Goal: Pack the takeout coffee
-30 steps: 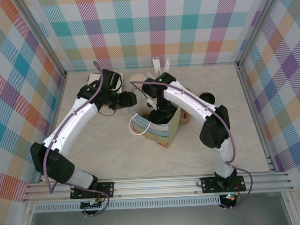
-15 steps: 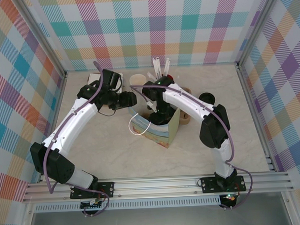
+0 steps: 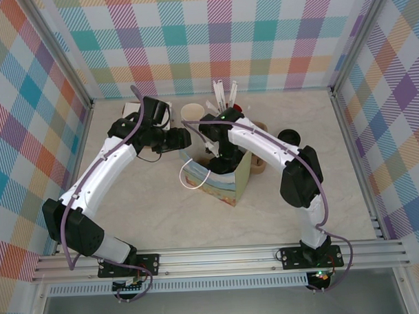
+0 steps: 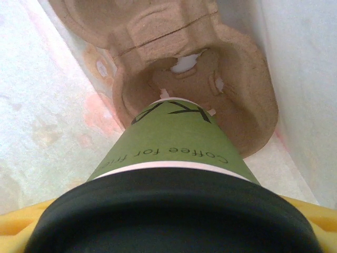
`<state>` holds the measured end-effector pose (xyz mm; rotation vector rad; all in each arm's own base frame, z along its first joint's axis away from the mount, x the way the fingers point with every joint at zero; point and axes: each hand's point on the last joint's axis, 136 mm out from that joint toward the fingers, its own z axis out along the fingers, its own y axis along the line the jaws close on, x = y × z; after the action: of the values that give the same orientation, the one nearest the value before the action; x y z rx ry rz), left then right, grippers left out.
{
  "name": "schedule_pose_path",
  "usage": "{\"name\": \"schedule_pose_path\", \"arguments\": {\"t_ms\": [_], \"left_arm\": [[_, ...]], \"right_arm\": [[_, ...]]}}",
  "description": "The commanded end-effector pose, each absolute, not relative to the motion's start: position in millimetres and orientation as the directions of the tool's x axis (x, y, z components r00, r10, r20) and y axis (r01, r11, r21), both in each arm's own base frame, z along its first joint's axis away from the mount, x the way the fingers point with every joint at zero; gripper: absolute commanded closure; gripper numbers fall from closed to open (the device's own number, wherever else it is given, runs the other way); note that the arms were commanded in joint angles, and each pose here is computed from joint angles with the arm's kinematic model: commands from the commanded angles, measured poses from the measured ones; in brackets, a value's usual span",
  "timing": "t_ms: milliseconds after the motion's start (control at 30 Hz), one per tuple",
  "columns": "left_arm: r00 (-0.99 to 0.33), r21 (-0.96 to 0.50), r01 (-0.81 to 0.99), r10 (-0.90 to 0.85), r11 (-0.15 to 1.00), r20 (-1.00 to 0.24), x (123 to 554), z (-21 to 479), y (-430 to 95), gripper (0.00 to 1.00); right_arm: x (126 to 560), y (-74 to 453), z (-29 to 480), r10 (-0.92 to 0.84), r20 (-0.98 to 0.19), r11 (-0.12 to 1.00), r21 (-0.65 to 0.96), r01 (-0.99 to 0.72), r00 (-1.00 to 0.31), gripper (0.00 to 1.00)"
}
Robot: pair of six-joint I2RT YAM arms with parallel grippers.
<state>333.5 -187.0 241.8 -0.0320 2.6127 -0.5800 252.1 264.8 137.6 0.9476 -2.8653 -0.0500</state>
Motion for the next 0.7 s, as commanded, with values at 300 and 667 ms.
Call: {"name": "schedule_pose_path", "arguments": {"t_ms": [300, 667], "left_arm": [[-0.891, -0.396, 0.06, -0.129, 0.916, -0.435, 332.3, 242.4, -177.9, 0.39], [-0.89, -0.385, 0.049, -0.134, 0.922, -0.435, 333.3, 240.5, -175.7, 0.39]], "right_arm": [[253.1, 260.2, 151.3, -0.604, 0.064, 0.797, 0.072, -0.6, -0.794, 0.21], [254.5, 258.7, 157.7, -0.606, 0.046, 0.795, 0.064, -0.603, -0.794, 0.21]]}}
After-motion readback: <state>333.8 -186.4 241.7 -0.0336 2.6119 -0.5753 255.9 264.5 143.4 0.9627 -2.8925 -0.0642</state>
